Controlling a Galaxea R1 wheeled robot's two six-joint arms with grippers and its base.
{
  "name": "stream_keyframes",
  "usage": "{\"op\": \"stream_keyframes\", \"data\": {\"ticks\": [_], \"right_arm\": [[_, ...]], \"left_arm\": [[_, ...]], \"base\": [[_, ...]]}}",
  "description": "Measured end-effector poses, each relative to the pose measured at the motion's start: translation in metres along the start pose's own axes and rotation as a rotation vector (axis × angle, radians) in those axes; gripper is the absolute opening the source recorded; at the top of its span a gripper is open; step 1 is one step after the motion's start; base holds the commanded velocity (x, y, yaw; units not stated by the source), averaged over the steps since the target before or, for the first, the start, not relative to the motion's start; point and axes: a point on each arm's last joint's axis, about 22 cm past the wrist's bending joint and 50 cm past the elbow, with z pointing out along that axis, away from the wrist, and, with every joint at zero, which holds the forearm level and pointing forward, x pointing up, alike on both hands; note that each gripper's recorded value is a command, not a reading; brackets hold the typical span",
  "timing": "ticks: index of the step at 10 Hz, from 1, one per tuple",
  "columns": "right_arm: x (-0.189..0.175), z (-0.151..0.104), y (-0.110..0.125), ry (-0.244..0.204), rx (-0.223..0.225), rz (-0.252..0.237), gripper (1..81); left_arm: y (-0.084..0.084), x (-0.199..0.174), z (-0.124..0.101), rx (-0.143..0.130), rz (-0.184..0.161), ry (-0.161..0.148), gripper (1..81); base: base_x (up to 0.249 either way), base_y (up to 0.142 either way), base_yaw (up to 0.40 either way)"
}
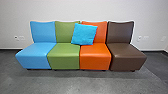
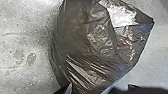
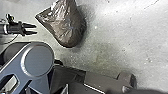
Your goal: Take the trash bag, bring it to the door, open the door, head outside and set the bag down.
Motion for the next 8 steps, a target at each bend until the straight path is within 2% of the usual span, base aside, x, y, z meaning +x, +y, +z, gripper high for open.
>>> {"op": "stream_keyframes", "data": {"ticks": [1,2,3,5,7,8], "right_arm": [[0.011,0.004,0.001,-0.013,0.007,-0.005,81.1],[0.024,-0.001,-0.003,-0.007,0.01,-0.022,81.1],[0.041,-0.012,-0.002,0.018,0.002,-0.038,81.1],[0.067,-0.028,-0.003,0.048,-0.015,-0.079,81.1],[0.088,-0.046,-0.007,0.084,-0.032,-0.123,81.1],[0.088,-0.053,-0.006,0.079,-0.048,-0.127,81.1]], "left_arm": [[-0.012,-0.005,0.013,0.009,-0.011,-0.016,81.1],[-0.016,-0.003,0.018,0.011,-0.01,-0.018,81.1],[-0.016,0.008,0.022,0.008,-0.003,-0.003,81.1],[-0.008,0.029,0.033,-0.009,0.024,0.032,81.1],[0.0,0.034,0.05,-0.026,0.048,0.039,81.1],[0.005,0.036,0.058,-0.032,0.061,0.041,81.1]], "base": [[0.0,0.0,0.0],[0.0,0.0,0.0],[0.0,0.0,0.0],[0.0,0.0,0.0],[0.0,0.0,0.0],[0.0,0.0,0.0]]}}
